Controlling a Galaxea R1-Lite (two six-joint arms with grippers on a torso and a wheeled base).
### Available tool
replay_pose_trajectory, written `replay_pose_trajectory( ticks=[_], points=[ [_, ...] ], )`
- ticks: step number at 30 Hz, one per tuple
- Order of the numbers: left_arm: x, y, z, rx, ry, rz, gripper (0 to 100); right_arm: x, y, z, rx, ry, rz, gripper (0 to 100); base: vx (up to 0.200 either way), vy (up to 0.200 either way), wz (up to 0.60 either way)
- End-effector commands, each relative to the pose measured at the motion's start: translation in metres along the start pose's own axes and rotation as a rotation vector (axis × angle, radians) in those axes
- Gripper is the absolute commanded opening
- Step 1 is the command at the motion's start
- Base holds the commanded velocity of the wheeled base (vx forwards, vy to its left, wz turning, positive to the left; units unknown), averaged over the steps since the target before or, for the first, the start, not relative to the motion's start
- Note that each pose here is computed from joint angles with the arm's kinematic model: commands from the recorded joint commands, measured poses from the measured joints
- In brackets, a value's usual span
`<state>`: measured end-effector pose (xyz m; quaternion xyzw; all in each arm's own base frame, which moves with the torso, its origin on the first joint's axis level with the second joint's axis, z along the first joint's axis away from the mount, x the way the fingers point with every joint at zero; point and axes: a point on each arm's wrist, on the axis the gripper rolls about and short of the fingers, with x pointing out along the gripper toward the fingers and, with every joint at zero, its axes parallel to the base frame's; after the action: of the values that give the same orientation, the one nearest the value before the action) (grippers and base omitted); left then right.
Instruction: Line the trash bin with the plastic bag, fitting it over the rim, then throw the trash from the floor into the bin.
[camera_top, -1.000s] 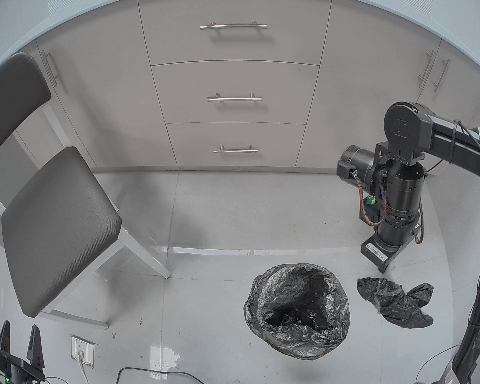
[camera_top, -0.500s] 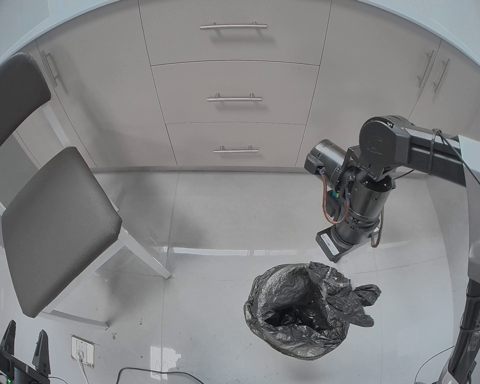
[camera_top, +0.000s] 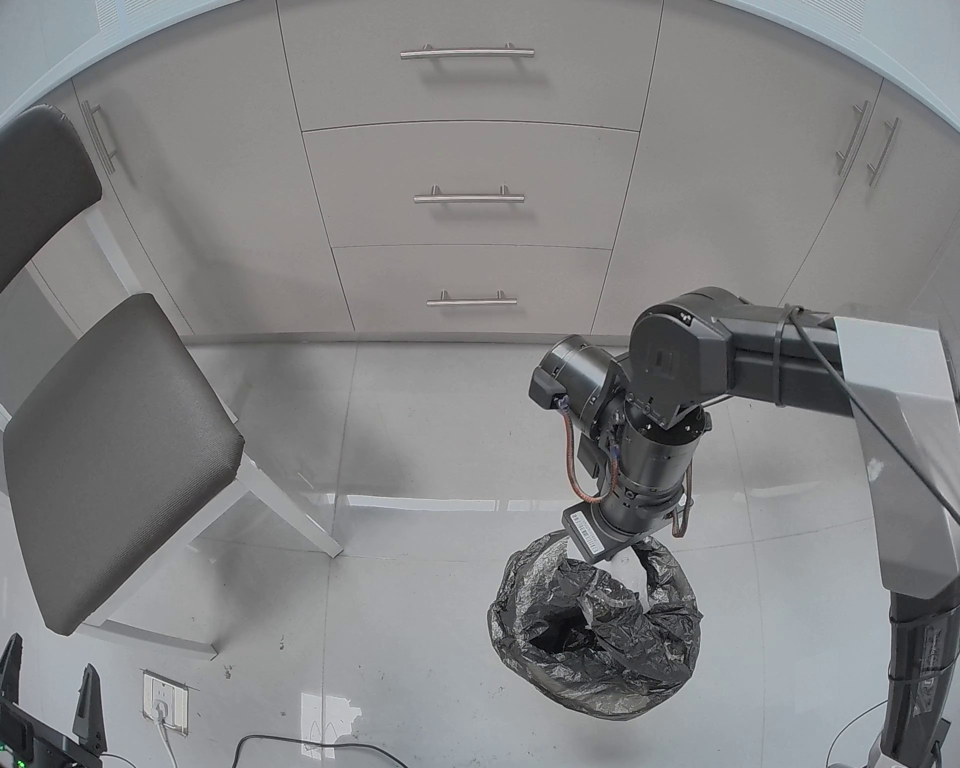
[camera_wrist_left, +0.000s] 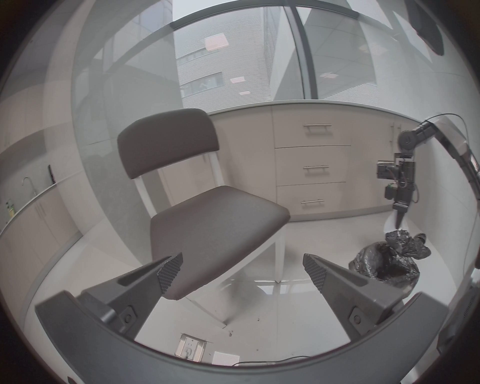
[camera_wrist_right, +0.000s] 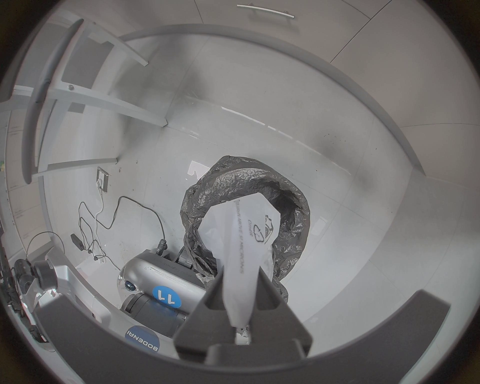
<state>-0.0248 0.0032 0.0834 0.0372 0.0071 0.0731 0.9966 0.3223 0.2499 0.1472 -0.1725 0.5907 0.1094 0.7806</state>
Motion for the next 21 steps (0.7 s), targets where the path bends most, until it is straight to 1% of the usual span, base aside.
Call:
replay_pose_trajectory(
  ticks=[1,4,6,10,12,17,21],
  points=[
    [-0.001,-0.002,-0.001,-0.091,0.017,-0.078,100,0.023,0.009,0.001,-0.015,0.046,-0.011,0,0.0,0.0,0.0],
    [0.0,-0.001,0.001,-0.118,0.02,-0.027,100,0.027,0.009,0.002,-0.015,0.054,-0.018,0,0.0,0.0,0.0],
    [0.001,-0.001,-0.001,-0.166,0.022,-0.01,100,0.031,0.009,0.002,-0.014,0.062,-0.024,0,0.0,0.0,0.0],
    [0.001,0.0,-0.001,-0.185,0.019,-0.015,100,0.039,0.008,0.003,-0.011,0.075,-0.028,0,0.0,0.0,0.0],
    [0.0,0.0,-0.001,-0.177,0.013,-0.016,100,0.042,0.01,0.004,-0.013,0.065,-0.027,0,0.0,0.0,0.0],
    [0.0,0.0,-0.002,-0.174,0.007,-0.01,100,0.056,0.018,0.016,-0.01,-0.028,-0.035,0,0.0,0.0,0.0],
    [-0.001,0.0,-0.002,-0.189,-0.001,-0.015,100,0.062,0.019,0.017,-0.011,-0.026,-0.04,0,0.0,0.0,0.0]
  ],
)
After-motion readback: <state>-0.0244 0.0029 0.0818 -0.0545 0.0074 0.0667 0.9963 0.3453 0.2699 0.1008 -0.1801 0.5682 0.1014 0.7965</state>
